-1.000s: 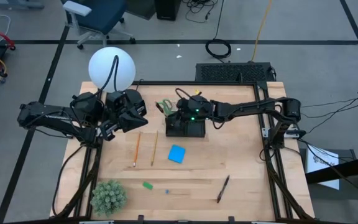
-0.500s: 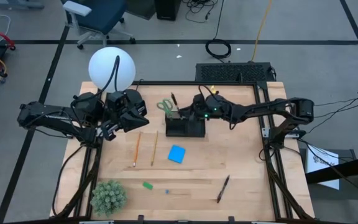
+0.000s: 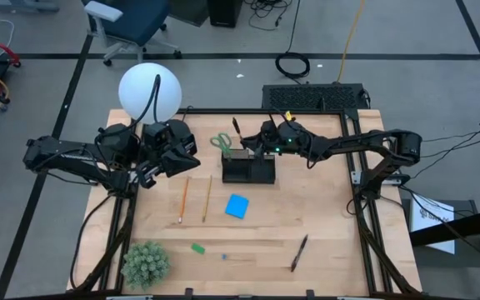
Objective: Pick and place office supplies into organizer
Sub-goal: Put the top black pen into the black desk organizer
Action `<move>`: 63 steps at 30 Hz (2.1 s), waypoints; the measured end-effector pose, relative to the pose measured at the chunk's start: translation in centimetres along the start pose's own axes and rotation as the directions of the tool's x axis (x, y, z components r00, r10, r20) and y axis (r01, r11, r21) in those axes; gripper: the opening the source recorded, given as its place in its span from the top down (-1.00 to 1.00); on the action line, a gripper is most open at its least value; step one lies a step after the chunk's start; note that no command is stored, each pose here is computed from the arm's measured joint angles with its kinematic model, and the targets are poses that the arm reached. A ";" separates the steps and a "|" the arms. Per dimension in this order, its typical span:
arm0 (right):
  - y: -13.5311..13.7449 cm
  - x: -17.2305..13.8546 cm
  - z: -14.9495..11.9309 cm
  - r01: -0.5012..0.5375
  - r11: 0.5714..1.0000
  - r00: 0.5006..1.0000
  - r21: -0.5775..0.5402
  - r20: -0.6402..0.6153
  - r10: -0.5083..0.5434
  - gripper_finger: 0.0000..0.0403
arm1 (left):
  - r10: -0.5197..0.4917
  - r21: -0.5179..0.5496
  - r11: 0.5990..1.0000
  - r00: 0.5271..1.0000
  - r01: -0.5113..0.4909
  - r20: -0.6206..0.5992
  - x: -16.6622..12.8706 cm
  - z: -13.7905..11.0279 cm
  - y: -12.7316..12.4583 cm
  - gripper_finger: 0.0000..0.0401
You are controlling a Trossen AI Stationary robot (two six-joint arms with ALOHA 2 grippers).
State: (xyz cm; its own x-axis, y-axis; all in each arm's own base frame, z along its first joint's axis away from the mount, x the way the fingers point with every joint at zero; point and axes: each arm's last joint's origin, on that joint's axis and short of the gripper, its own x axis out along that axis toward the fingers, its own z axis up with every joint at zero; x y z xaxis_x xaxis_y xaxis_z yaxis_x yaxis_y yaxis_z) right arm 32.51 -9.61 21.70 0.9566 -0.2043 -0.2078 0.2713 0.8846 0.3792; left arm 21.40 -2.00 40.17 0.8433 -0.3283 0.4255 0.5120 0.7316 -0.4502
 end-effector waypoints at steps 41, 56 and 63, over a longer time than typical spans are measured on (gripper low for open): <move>0.6 0.0 0.1 -0.080 0.996 0.997 0.025 0.003 0.080 0.87 | 0.127 -0.163 0.979 0.992 -0.124 0.007 -0.1 -0.2 0.8 0.89; 1.1 0.0 0.7 -0.134 0.989 0.989 0.063 0.068 0.129 0.88 | 0.669 0.150 0.734 0.743 -0.663 0.013 -1.0 -2.3 4.6 0.33; 1.8 0.0 0.8 -0.166 0.983 0.983 0.075 0.092 0.158 0.86 | 0.768 0.218 0.629 0.639 -0.746 -0.030 -0.6 -3.7 8.4 -0.06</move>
State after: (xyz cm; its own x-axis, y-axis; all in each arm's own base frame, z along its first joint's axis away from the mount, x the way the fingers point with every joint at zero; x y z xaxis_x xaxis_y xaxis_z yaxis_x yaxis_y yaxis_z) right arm 33.03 -8.38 23.15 0.9932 -0.0993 -0.0611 0.1165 0.8723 0.4749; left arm 25.79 2.18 33.19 0.9374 0.3343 -0.0977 -0.3427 0.8355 -0.4295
